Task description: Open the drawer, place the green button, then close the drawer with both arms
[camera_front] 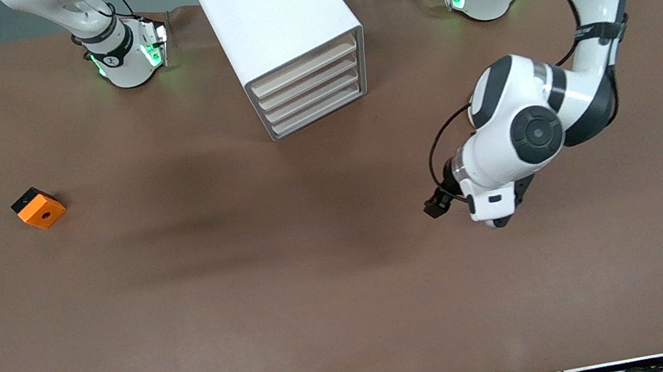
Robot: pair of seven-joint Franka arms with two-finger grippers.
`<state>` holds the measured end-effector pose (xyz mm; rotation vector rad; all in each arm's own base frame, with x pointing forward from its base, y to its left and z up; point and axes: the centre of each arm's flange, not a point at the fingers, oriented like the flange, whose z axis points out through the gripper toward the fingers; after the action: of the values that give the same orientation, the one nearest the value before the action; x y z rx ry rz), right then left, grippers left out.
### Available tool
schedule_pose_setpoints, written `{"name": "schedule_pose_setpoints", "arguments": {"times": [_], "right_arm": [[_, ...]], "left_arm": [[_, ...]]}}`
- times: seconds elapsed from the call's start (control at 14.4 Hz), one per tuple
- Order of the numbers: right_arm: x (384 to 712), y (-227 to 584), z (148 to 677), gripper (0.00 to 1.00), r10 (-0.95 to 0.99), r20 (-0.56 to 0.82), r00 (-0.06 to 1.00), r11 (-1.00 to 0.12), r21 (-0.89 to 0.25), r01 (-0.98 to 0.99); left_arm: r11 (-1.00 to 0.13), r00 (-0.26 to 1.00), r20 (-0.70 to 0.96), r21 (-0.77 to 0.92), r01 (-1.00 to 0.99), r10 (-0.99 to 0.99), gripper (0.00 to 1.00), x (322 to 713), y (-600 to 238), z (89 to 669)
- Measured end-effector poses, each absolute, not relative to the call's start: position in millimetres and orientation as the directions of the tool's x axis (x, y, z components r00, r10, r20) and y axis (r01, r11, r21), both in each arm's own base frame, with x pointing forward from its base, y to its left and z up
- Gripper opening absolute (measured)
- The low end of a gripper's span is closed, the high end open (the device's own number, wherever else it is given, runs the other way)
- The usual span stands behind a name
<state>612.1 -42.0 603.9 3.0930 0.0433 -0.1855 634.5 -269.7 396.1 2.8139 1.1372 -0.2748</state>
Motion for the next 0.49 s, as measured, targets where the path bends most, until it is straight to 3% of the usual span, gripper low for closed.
{"name": "schedule_pose_setpoints", "arguments": {"times": [0.21, 0.49], "right_arm": [[599, -47, 627, 1.0, 0.009, -0.103, 0.995, -0.999, 0.034, 0.012], [575, -80, 635, 1.0, -0.06, -0.152, 0.987, -0.995, -0.073, -0.072]], "left_arm": [[-0.79, 0.786, -0.169, 0.059, 0.61, 0.594, 1.0, 645, -211, 435], [-0.841, 0.837, -0.15, 0.056, 0.538, 0.526, 1.0, 643, -154, 473]]}}
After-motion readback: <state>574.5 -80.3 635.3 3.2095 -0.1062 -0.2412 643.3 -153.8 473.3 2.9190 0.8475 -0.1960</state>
